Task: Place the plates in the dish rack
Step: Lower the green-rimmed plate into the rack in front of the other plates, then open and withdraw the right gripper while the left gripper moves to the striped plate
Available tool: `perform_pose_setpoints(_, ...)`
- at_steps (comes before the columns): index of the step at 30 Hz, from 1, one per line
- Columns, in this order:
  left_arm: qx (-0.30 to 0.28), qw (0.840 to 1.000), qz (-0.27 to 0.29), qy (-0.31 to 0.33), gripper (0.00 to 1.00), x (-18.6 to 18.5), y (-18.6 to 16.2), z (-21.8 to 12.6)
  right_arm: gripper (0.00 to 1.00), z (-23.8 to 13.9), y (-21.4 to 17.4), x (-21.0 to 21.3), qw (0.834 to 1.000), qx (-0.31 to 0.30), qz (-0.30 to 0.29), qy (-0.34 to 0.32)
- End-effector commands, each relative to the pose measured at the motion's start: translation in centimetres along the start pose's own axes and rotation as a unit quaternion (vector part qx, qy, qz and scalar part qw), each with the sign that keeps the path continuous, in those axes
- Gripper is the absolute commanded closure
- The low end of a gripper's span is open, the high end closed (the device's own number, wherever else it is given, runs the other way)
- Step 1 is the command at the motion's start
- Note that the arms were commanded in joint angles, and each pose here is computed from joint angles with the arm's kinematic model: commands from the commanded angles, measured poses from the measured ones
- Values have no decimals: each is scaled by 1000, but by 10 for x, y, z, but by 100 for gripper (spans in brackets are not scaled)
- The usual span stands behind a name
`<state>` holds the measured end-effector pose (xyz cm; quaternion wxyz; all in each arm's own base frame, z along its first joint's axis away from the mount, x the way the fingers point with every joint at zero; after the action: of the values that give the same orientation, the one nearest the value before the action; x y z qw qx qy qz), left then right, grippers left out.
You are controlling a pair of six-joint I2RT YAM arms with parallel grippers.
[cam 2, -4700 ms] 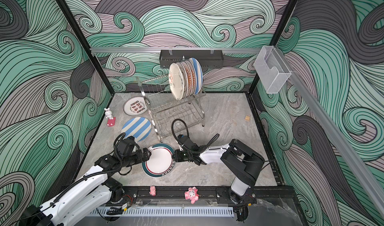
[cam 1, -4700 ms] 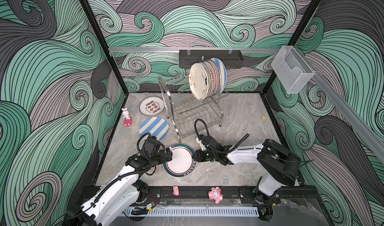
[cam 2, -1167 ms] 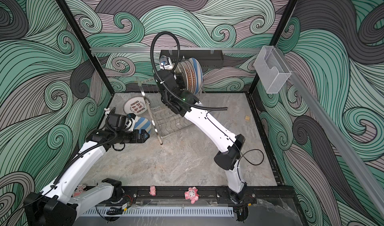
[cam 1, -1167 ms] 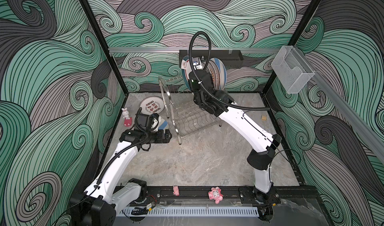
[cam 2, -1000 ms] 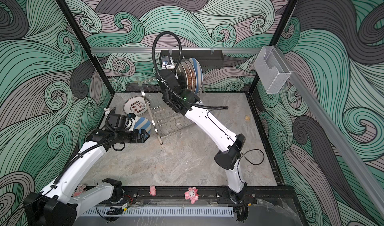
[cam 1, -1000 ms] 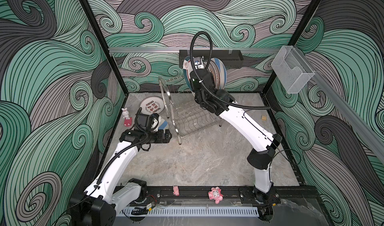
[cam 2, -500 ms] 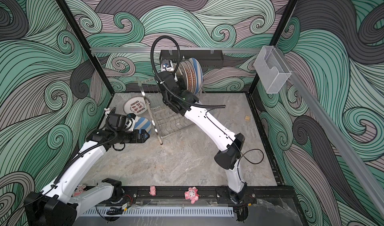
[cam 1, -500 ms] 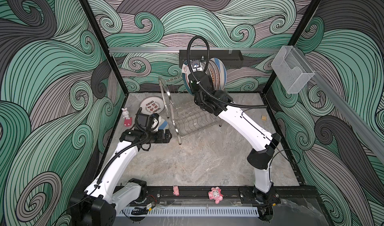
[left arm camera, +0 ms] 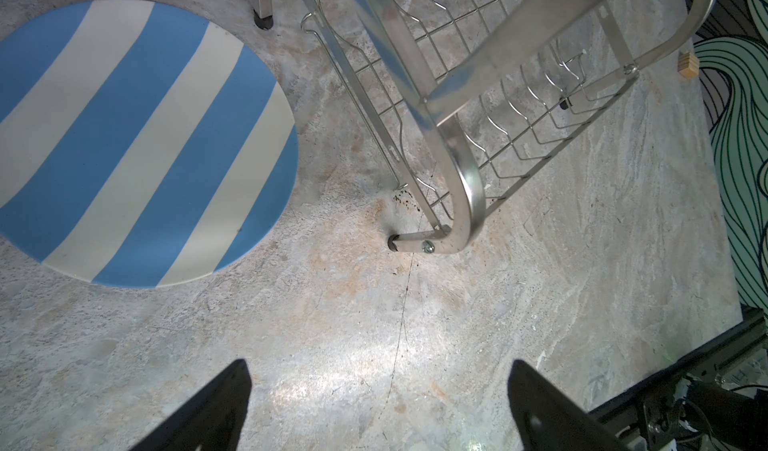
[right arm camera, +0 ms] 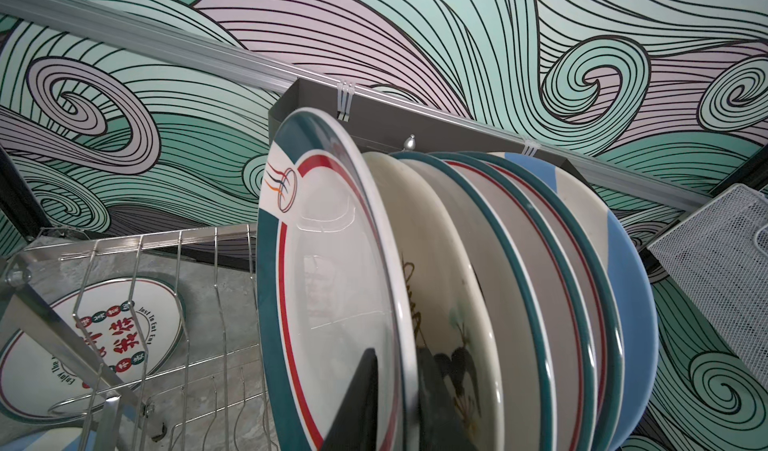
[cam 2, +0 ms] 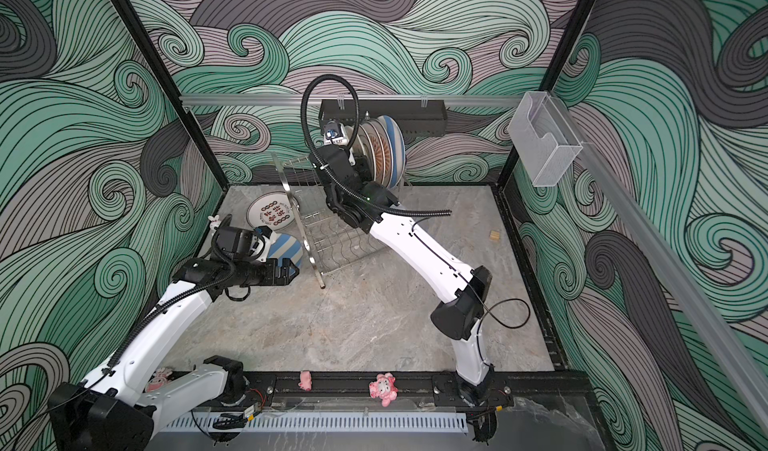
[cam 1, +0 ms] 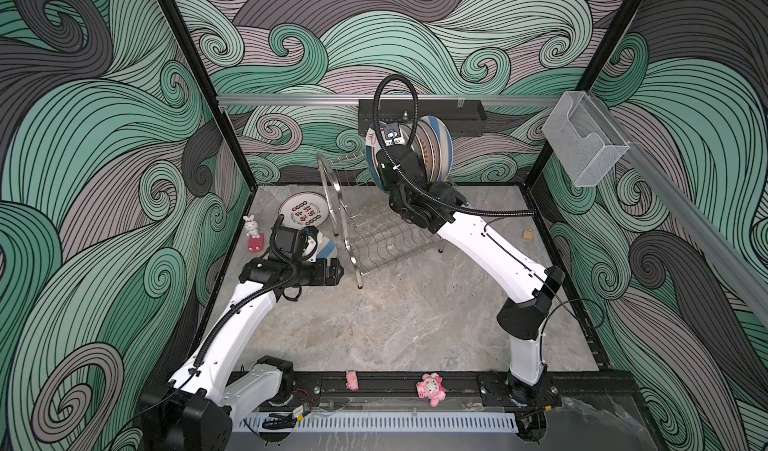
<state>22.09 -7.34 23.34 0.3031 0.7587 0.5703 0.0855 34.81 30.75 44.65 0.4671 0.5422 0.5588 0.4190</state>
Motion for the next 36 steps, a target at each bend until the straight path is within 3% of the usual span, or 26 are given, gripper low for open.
perform_pose_setpoints(1,13,1000,-1,8,1,4,-3,1,79,-17,19,-12,1000,-19,22,12)
perform_pose_setpoints(12,12,1000,-1,16,1,5,-2,1,64,-49,38,-21,997,-37,30,60)
perform_pose_setpoints(21,8,999,-9,35,1,10,-1,-3,49,-93,54,-51,986,-56,53,149)
perform_pose_setpoints(23,9,999,-10,36,1,10,0,-4,41,-105,50,-61,979,-76,53,182)
perform_pose_setpoints(28,7,998,-8,62,1,14,4,-10,33,-140,22,-97,963,-87,54,250)
perform_pose_setpoints(31,5,996,-25,80,1,20,7,-13,13,-153,-18,-116,959,-56,34,277)
perform_pose_setpoints(36,-20,991,-81,102,1,31,15,-17,2,-162,-99,-143,958,15,21,285)
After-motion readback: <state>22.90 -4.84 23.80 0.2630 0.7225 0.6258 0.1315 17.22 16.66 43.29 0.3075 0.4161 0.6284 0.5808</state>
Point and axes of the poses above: each gripper's point midway between its finger pads, its own z axis out along the fingers, its own x axis along the line the jaws close on, y = z × x, the point moved 8 cm from there along -z, back along the fingers, and after that the axes turned 12 degrees about z, right-handed, at the moved point
